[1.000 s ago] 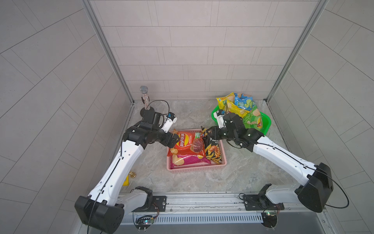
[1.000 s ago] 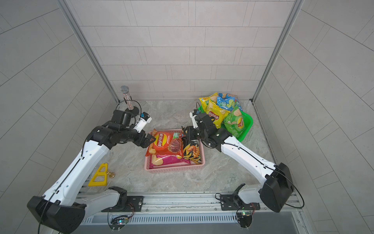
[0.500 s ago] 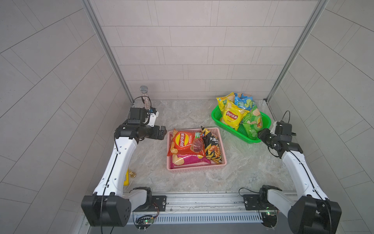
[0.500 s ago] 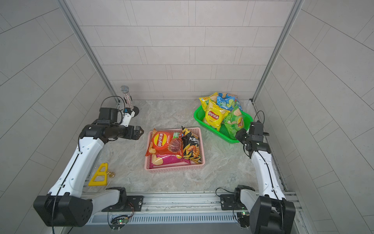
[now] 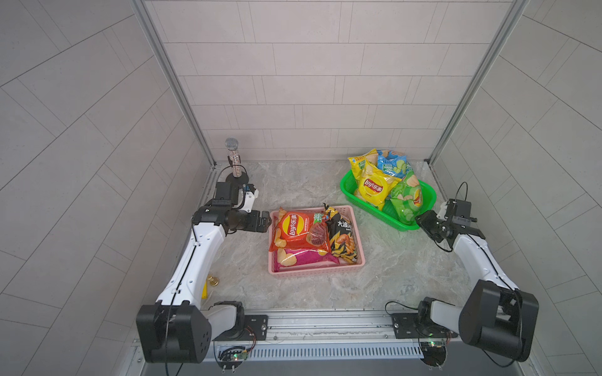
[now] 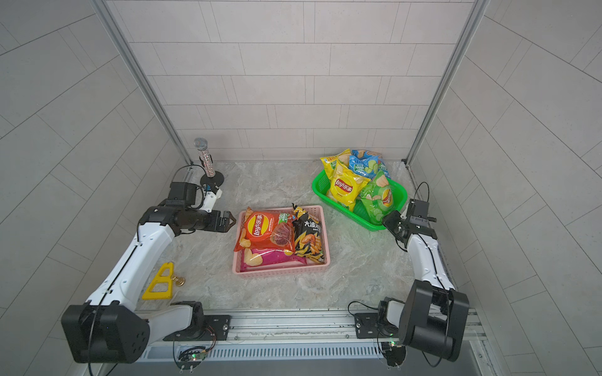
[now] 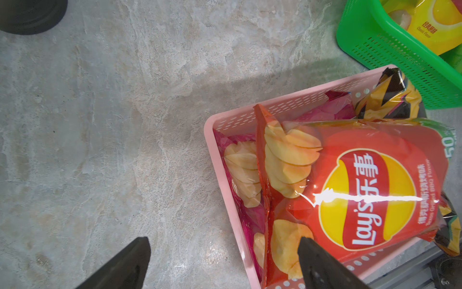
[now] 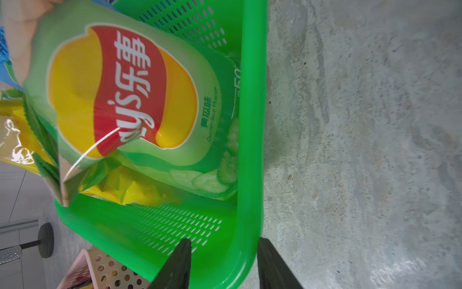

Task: Put the potato chips into the basket
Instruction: Move the basket to the center of the board.

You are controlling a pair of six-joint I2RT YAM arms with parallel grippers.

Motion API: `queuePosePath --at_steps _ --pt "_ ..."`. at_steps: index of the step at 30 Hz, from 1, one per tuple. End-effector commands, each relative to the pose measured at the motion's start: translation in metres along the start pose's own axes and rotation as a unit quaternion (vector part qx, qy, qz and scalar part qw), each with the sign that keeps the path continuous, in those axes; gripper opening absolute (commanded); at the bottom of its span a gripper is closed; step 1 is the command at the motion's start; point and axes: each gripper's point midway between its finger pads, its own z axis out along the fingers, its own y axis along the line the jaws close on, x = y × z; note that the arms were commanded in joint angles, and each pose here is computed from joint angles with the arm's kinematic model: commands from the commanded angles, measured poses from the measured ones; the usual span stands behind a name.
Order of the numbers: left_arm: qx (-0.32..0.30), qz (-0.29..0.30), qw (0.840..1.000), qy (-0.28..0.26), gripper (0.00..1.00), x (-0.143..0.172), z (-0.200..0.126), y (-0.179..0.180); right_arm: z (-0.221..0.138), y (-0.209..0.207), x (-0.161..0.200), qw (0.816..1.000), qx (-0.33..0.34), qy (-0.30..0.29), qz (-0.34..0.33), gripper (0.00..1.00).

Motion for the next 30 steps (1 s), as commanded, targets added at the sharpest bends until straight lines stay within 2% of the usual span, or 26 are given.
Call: queuePosePath --at_steps 1,8,12,18,21,30 --pt "0.009 -0.001 1.0 0.002 1.0 0.002 0.003 -0.001 0.004 0.009 -0.01 1.0 -0.021 -0.009 -0.013 0.48" --pt "0.009 0.0 1.0 0.002 1.0 0.003 0.004 -0.001 0.02 0.004 -0.007 1.0 -0.02 0.004 -0.01 0.39" --pt "0.011 -0.001 1.0 0.002 1.0 0.003 0.004 -0.002 0.026 -0.001 -0.005 1.0 -0.015 0.003 -0.005 0.38" --pt "0.013 -0.002 1.0 0.008 1.0 0.005 0.007 -0.002 0.029 -0.004 -0.007 1.0 -0.013 -0.003 -0.003 0.09" --pt "0.014 -0.005 1.0 0.011 1.0 0.006 0.009 -0.001 0.023 -0.002 -0.011 1.0 -0.017 -0.022 -0.001 0.01" --pt "0.017 -0.004 1.0 0.01 1.0 0.004 0.008 -0.002 -0.012 -0.015 -0.028 0.993 0.01 -0.107 0.038 0.0"
